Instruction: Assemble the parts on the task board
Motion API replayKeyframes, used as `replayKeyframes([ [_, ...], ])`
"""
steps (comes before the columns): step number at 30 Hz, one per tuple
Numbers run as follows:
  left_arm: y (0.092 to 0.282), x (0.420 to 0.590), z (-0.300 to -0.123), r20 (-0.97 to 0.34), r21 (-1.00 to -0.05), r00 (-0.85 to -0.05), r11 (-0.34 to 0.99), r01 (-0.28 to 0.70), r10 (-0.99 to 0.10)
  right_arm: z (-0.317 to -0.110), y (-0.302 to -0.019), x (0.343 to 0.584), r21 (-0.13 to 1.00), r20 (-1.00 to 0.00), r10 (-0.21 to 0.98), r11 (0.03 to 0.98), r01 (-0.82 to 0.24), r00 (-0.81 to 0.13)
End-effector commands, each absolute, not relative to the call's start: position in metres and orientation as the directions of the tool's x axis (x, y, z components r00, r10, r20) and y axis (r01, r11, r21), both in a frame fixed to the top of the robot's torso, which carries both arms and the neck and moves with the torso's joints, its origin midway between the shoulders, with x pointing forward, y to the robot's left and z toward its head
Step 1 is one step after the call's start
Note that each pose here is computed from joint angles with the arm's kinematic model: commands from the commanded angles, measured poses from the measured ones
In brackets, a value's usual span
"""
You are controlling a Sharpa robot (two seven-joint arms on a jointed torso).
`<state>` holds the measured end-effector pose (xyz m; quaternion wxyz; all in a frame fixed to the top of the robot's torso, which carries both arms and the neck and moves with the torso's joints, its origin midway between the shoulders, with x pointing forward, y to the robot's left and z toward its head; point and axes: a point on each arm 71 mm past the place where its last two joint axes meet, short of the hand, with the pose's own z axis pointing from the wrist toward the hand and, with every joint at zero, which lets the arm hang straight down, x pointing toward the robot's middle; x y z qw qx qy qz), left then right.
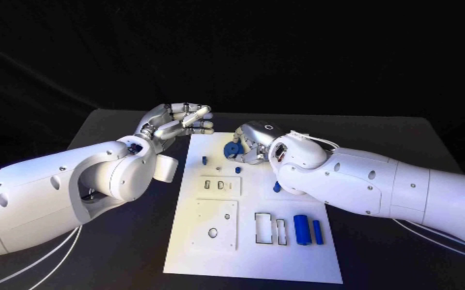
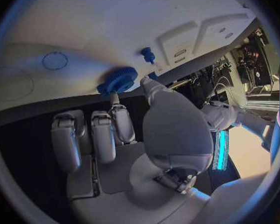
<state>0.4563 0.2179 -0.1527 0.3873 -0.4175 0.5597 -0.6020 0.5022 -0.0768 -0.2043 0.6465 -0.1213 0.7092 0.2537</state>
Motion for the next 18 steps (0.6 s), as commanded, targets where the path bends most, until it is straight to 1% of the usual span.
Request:
replayKeyframes([
  [1, 0.217, 0.456, -0.151, 0.069, -0.997, -0.355, -0.076, 0.007, -0.933, -0.21, -0.079, 0.502, 0.229, -0.969, 0.148, 0.842, -0.489, -0.199],
  [18, 0.219, 0.457, -0.151, 0.067, -0.997, -0.349, -0.074, 0.008, -0.935, -0.207, -0.094, 0.501, 0.237, -0.97, 0.182, 0.847, -0.476, -0.16],
])
